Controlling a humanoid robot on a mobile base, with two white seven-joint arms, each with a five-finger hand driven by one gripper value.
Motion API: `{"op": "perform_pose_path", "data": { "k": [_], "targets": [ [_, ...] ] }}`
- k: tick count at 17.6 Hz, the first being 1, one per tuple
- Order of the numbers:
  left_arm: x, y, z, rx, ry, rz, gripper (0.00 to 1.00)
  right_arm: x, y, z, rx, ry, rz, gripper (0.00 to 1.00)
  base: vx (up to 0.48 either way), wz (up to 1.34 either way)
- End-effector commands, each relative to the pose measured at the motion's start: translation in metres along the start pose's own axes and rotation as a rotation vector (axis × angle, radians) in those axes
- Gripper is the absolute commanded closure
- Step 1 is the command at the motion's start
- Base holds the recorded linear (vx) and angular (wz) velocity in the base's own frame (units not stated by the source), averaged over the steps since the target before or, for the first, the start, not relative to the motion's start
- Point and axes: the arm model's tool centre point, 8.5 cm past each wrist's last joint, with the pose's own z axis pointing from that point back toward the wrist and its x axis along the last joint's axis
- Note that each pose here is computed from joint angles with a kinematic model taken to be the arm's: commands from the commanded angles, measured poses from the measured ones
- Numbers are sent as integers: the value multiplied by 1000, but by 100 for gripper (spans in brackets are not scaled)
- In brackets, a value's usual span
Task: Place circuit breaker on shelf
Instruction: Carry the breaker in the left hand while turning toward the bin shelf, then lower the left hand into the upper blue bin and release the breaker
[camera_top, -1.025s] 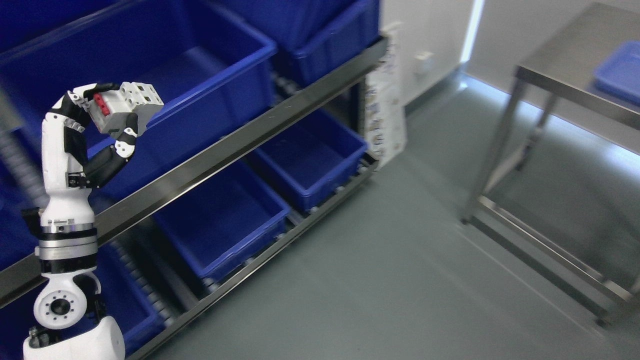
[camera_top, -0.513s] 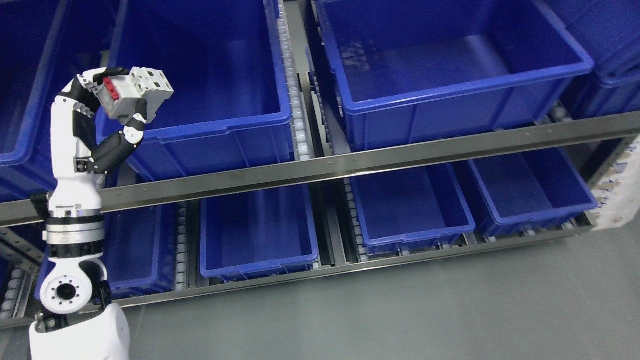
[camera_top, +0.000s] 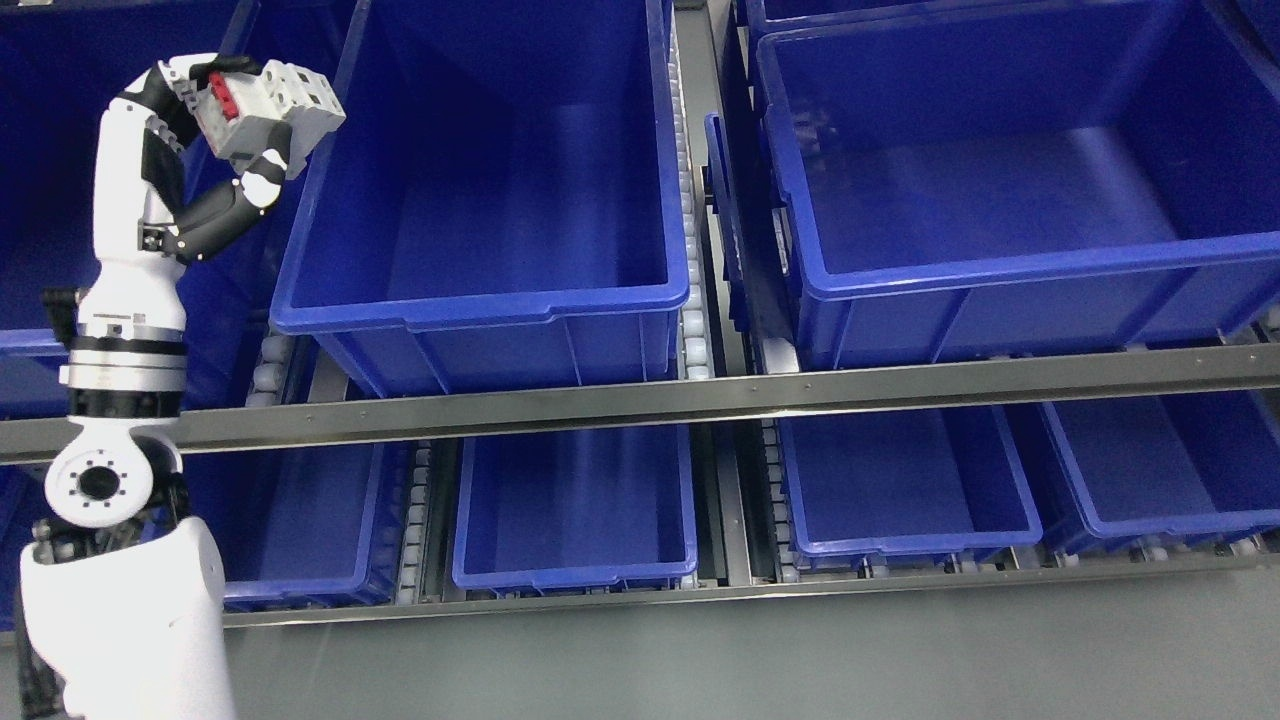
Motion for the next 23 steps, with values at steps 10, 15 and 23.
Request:
{"op": "perform_pose_path", "data": {
  "k": [10,15,23],
  "targets": [
    [-127,-16,-19,-628,538,-386,87,-4,-9,-1,-11,28,27,0,145,-125],
    [-145,-23,-17,-705,631,-399,87,-3,-10,-1,-13,27,26,0,69,-126],
    [-151,-19,-32,-719,699,-407,80,-4,-10,-1,-12,28,25,0,28,-38]
  ]
}}
